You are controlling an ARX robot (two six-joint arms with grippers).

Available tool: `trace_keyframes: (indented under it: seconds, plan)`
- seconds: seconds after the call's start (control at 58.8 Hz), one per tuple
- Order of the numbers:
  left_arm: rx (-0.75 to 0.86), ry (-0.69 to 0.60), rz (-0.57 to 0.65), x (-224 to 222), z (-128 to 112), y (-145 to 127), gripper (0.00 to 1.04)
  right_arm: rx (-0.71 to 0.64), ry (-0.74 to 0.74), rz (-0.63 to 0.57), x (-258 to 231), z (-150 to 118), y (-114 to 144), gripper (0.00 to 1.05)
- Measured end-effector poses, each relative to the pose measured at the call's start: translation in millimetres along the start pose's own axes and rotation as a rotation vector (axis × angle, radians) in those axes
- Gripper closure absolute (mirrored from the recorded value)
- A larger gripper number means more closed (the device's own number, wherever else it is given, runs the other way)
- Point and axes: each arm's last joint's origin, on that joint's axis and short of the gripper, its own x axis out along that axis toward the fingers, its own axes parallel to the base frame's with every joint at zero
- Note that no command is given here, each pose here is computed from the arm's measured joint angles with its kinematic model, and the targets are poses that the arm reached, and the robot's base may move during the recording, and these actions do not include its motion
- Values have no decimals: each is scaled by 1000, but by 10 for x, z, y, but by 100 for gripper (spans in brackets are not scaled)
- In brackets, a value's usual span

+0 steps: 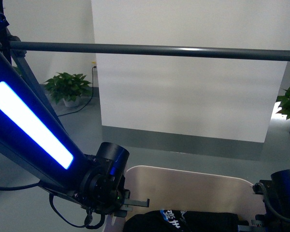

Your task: Move hamper under clothes hanger

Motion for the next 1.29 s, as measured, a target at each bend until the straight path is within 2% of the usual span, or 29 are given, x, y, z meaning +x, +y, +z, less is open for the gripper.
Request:
trace_keyframes:
  seconds: [0.153,0.204,0.255,0.323,0.374,0.459,0.782,1.055,1.293]
  plan:
    - [0,-1,-2,0,0,-4,101,0,0,-1,0,0,-2,102]
    - [3,-57,-22,5,-21,-4,101,0,0,-1,0,0,-2,102]
    - [9,-201,-45,10,-38,-3,101,7,-3,-9,0,-4,-4,102]
    - [6,-317,-54,26,-29,4,101,116,-148,-47,8,-29,-8,102]
    - [6,-330,-50,23,-16,7,101,163,-220,-42,16,5,2,102]
    - [6,-340,-37,21,15,20,101,188,-243,-30,15,32,6,102]
    - [19,-286,-21,51,-38,42,101,202,-196,-4,64,-58,18,102]
    - [57,-151,9,100,-103,56,101,218,-89,40,94,-113,1,102]
    - [60,-105,20,132,-111,89,101,224,-21,67,146,-62,-43,102]
